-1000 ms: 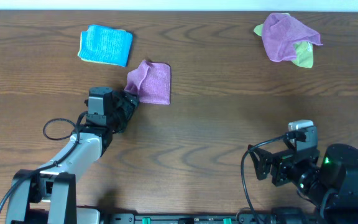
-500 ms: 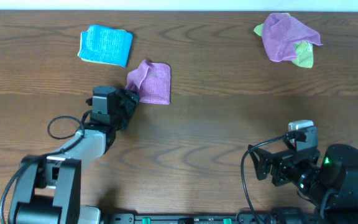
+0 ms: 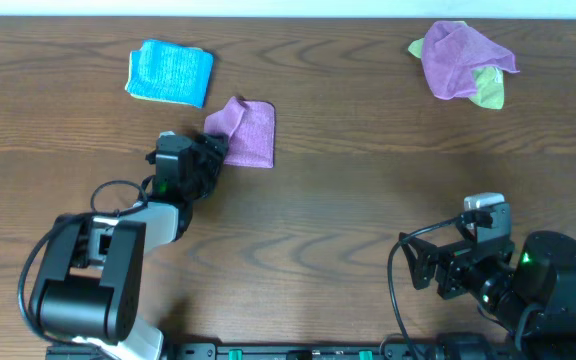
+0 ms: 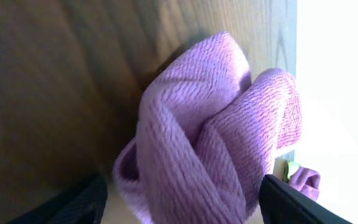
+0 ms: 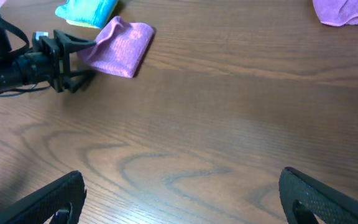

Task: Fold the cloth
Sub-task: 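Grasp the folded purple bundle with the left gripper, then carry the bundle with the left gripper onto the blue cloth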

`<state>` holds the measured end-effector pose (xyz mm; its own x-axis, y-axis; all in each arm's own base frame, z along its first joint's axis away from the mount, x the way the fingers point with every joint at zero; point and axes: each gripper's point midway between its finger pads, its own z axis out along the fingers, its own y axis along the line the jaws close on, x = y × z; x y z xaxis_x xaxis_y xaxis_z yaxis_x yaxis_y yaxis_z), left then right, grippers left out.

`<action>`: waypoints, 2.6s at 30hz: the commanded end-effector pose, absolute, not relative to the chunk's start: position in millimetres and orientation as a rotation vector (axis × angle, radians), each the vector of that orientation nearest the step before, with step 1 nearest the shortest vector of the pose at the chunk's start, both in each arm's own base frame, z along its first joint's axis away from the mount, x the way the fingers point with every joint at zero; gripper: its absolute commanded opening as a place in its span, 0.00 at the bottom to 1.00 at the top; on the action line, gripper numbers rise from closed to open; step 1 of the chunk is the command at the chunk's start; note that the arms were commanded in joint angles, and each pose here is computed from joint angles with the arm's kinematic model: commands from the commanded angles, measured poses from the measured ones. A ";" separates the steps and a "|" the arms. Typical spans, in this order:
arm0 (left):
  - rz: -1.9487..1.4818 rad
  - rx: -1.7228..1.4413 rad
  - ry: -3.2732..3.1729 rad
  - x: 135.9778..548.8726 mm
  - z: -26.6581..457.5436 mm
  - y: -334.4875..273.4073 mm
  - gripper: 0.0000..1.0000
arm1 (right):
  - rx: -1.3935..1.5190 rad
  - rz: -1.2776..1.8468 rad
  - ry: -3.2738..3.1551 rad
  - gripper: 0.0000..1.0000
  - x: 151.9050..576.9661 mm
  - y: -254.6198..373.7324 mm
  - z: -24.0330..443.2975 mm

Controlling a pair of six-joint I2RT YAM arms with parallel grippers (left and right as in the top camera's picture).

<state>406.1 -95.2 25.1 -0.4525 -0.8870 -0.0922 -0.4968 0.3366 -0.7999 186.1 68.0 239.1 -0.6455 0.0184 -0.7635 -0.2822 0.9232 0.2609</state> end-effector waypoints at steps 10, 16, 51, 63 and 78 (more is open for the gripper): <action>-0.903 -1.278 2.143 395.2 -30.0 -105.1 0.72 | -0.165 0.461 2.239 0.99 185.6 67.0 236.7; -0.893 -1.280 2.147 395.3 -44.3 -104.7 0.36 | -0.165 0.461 2.239 0.99 185.6 67.0 236.7; -0.885 -0.808 2.055 539.5 210.2 -62.4 0.06 | -0.165 0.461 2.239 0.99 185.6 67.0 236.7; -0.820 -0.847 2.044 573.9 169.7 -26.1 0.06 | -0.165 0.461 2.239 0.99 185.6 67.0 236.7; -0.698 -0.876 2.069 579.2 135.9 4.2 0.06 | -0.165 0.461 2.239 0.99 185.6 67.0 236.7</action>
<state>571.6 -5.6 140.4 -0.4816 -0.7828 -0.3940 -0.3416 0.5817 -0.7382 186.1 67.9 238.8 -0.6462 0.0187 -0.7629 -0.2813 0.9235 0.2609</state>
